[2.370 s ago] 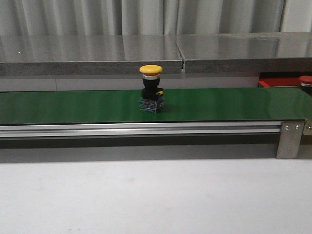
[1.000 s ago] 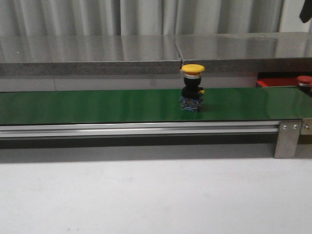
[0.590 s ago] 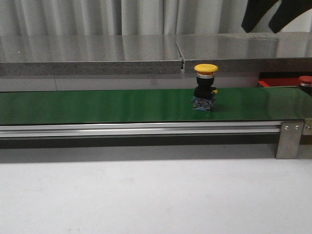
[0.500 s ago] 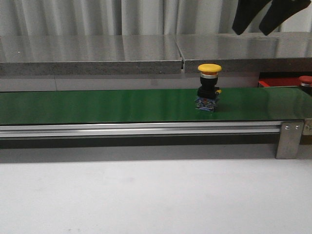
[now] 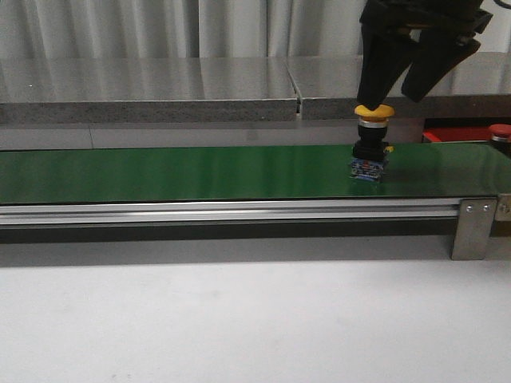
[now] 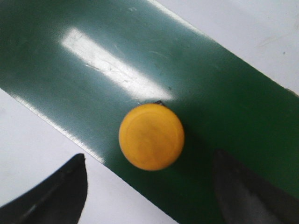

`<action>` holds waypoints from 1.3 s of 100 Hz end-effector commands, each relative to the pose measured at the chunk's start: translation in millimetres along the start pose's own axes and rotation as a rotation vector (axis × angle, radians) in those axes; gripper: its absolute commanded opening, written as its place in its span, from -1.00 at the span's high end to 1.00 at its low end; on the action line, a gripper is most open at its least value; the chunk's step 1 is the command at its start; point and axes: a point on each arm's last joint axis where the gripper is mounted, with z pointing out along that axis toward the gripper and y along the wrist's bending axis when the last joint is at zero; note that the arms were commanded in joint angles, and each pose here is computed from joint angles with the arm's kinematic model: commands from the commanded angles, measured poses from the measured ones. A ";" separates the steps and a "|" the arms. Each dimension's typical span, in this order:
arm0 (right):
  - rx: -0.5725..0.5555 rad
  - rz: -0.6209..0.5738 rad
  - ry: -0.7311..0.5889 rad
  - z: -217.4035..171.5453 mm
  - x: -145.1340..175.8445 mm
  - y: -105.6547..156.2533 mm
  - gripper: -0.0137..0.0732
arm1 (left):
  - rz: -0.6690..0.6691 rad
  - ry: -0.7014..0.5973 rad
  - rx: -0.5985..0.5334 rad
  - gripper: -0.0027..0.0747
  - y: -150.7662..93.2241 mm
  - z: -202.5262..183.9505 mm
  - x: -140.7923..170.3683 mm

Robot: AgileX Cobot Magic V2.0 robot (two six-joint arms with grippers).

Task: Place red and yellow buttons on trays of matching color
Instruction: 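Carry the yellow button into the yellow tray and open the right gripper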

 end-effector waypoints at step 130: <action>0.339 0.562 -0.131 -97.7 43.2 -86.4 0.42 | -0.008 -0.097 0.010 0.98 -1.6 -5.1 -14.3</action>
